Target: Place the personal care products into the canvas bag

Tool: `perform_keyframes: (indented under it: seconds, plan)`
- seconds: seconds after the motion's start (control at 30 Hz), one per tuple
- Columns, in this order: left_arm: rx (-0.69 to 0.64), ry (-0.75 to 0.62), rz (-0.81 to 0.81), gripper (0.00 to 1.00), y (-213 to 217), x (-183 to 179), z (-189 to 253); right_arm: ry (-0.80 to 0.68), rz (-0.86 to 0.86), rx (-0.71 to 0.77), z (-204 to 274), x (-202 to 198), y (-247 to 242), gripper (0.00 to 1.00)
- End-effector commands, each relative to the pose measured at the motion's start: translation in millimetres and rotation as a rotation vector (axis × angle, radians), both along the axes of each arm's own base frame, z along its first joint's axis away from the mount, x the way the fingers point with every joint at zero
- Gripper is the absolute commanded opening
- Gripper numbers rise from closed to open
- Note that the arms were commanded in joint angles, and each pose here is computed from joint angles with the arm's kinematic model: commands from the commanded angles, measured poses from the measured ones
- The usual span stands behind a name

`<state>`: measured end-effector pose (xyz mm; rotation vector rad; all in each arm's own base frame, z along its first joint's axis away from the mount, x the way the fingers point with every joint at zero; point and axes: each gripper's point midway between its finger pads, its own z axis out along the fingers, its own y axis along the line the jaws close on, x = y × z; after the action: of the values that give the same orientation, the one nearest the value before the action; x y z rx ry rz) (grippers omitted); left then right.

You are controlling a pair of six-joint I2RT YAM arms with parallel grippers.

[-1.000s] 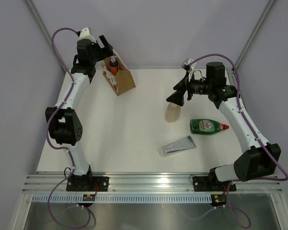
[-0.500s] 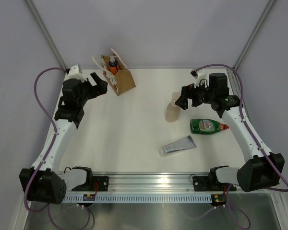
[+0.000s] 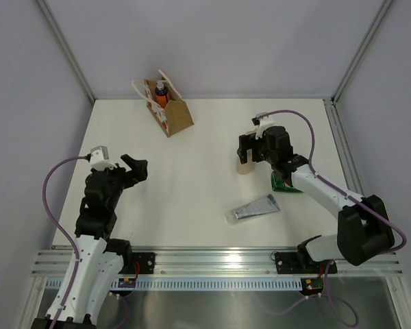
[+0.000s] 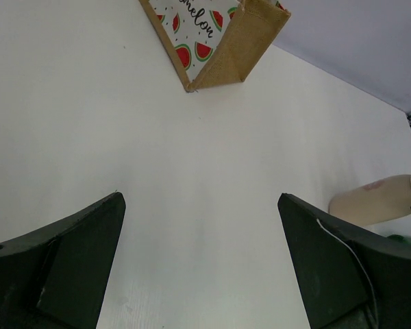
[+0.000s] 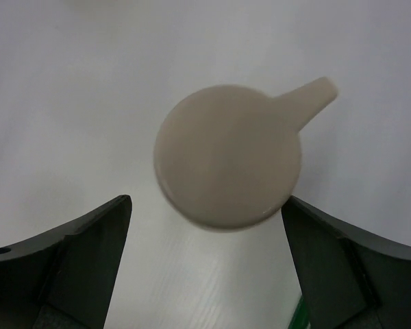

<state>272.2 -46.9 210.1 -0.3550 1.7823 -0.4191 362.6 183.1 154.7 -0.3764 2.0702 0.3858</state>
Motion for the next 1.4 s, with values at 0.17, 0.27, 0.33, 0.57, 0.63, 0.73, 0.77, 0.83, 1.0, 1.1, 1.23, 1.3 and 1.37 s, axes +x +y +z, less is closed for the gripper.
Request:
perform_keyframes:
  seconds: [0.17, 0.27, 0.33, 0.57, 0.63, 0.73, 0.77, 0.83, 1.0, 1.1, 1.23, 1.3, 1.37]
  plan:
    - [-0.035, -0.041, 0.010, 0.99, 1, -8, 4, -0.214, -0.128, 0.036, 36, 52, -4, 0.98]
    - [-0.040, -0.031, -0.015, 0.99, -4, -7, 3, -0.200, -0.103, 0.046, 29, 55, 3, 0.92]
    - [-0.042, -0.028, -0.022, 0.99, -5, -7, 3, -0.184, -0.079, 0.052, 26, 53, 7, 0.88]
    - [-0.051, -0.029, -0.030, 0.99, -7, -7, 1, -0.166, -0.055, 0.034, 14, 47, 7, 0.69]
    - [-0.054, -0.032, -0.042, 0.99, -9, -7, 2, -0.175, -0.033, 0.030, 13, 49, 11, 0.50]
    - [-0.050, -0.031, -0.064, 0.99, -13, -9, 2, -0.192, 0.016, 0.052, 27, 54, 22, 0.17]
    - [-0.048, -0.031, -0.073, 0.99, -14, -9, 2, -0.167, 0.034, 0.048, 26, 53, 25, 0.08]
    - [-0.045, -0.034, -0.086, 0.99, -16, -10, 2, -0.171, 0.102, 0.085, 44, 56, 40, 0.00]
    - [-0.060, -0.052, -0.157, 0.99, -28, -14, 2, -0.173, 0.247, 0.180, 94, 60, 74, 0.00]
    - [-0.099, -0.144, -0.279, 0.99, -49, -13, 20, -0.116, 0.344, 0.247, 115, 53, 95, 0.00]
    - [-0.169, -0.204, -0.451, 0.99, -80, -15, 30, -0.021, 0.502, 0.343, 130, 32, 119, 0.00]
    - [-0.172, -0.183, -0.515, 0.99, -97, -12, 28, 0.000, 0.496, 0.372, 133, 36, 124, 0.00]
    - [-0.113, -0.196, -0.539, 0.99, -108, -6, 35, 0.029, 0.449, 0.397, 133, 42, 125, 0.00]
